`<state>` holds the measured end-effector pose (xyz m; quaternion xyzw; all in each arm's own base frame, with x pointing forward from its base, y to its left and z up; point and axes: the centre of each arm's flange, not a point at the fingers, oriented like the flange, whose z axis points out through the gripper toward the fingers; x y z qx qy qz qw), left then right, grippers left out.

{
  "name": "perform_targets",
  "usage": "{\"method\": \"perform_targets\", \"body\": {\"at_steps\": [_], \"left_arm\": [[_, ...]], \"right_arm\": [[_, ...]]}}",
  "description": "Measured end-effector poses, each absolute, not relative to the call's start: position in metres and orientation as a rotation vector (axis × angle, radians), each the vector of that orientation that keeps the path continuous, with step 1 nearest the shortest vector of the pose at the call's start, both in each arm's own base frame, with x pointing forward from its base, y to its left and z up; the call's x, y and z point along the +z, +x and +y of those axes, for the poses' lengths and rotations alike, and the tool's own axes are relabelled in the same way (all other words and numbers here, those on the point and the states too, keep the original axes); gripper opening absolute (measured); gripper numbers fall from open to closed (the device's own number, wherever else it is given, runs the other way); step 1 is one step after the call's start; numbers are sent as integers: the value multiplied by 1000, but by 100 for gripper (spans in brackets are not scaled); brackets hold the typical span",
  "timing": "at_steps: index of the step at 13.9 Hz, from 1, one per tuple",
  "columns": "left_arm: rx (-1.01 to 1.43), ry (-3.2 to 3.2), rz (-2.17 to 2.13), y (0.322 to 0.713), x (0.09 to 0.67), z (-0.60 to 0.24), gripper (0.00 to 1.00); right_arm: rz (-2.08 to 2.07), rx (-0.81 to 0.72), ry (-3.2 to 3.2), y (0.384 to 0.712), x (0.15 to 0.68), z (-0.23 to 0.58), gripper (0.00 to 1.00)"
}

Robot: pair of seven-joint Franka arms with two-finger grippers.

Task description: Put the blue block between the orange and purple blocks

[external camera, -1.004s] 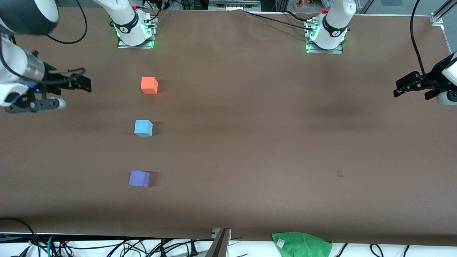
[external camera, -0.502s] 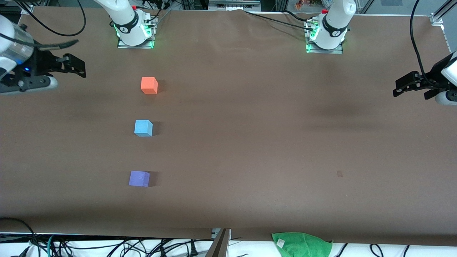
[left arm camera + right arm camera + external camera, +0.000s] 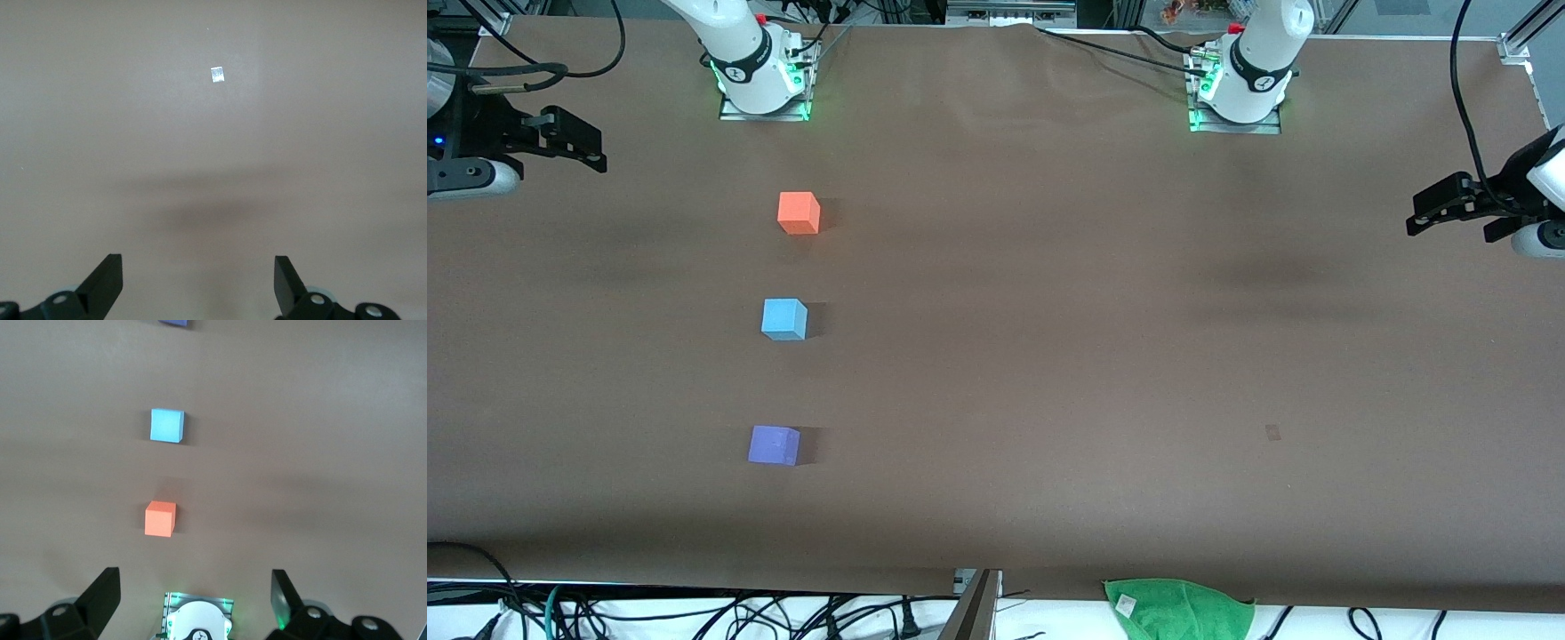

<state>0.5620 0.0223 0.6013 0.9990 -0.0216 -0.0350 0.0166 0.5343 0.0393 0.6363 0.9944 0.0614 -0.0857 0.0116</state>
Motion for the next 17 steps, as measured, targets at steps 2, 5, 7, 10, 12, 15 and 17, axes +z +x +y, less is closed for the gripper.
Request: {"method": "perform_targets", "body": {"at_steps": [2, 5, 7, 10, 12, 15, 17], "left_arm": [[-109, 3106, -69, 562, 602, 22, 100], [-110, 3106, -69, 562, 602, 22, 100], [-112, 3105, -69, 562, 602, 22, 100], [-115, 3121, -68, 561, 602, 24, 100], [-118, 3131, -71, 561, 602, 24, 100], [-119, 3133, -81, 561, 602, 21, 100], [-119, 3133, -83, 561, 602, 20, 100]], "right_arm": [[182, -279, 3101, 534, 635, 36, 100], [178, -302, 3100, 532, 634, 35, 100], [179, -308, 3099, 533, 632, 35, 100], [180, -321, 3097, 536, 627, 36, 100], [185, -322, 3097, 536, 627, 37, 100], [191, -321, 3097, 536, 627, 40, 100], [193, -316, 3098, 536, 627, 40, 100]]}}
